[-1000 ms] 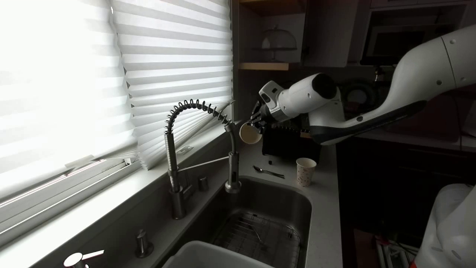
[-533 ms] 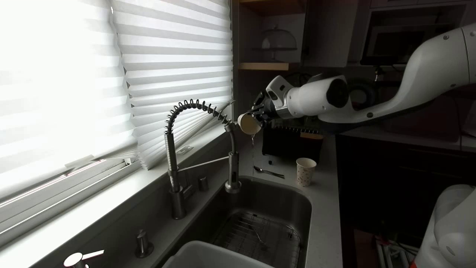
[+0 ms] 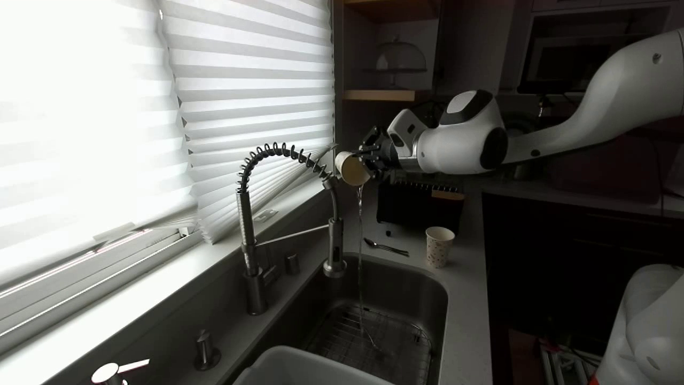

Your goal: Pick up the closest paper cup, pour the water out into the sink and put the paper cup back on the kitchen counter, pick up the furthest paper cup, pour the water out into the sink and stack the most paper cup into the other paper cup

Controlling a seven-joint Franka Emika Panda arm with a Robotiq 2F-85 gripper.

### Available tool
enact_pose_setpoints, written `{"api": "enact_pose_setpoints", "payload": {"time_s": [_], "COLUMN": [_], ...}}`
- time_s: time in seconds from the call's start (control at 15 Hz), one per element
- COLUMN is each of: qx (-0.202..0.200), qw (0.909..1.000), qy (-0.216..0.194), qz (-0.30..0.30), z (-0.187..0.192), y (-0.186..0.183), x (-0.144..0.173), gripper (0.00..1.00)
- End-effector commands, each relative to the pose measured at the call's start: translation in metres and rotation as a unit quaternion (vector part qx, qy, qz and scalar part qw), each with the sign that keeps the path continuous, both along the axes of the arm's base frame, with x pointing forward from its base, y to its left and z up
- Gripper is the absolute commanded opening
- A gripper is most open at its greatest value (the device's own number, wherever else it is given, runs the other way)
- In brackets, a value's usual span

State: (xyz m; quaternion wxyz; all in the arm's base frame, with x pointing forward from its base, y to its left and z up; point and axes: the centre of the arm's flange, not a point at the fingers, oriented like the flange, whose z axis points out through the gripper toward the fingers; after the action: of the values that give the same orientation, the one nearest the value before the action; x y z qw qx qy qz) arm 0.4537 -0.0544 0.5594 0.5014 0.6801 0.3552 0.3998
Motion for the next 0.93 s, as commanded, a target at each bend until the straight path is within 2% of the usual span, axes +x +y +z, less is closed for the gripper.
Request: {"api": "enact_pose_setpoints", "payload": {"time_s": [0.0, 0.53, 0.8, 0.87], "qx": [-0.017, -0.03, -0.017, -0.008], "qw": [0.9994, 0.9978, 0.9983, 0.999], "qy": [-0.03, -0.058, -0.055, -0.044], "qz": [0.011, 0.011, -0.001, -0.01], "z": [-0.018, -0.027, -0.026, -0.024], "y": [-0.007, -0.012, -0.016, -0.017], "x": [0.004, 0.01, 0.013, 0.014], "gripper": [0.01, 0.01, 0.01, 0.01]}}
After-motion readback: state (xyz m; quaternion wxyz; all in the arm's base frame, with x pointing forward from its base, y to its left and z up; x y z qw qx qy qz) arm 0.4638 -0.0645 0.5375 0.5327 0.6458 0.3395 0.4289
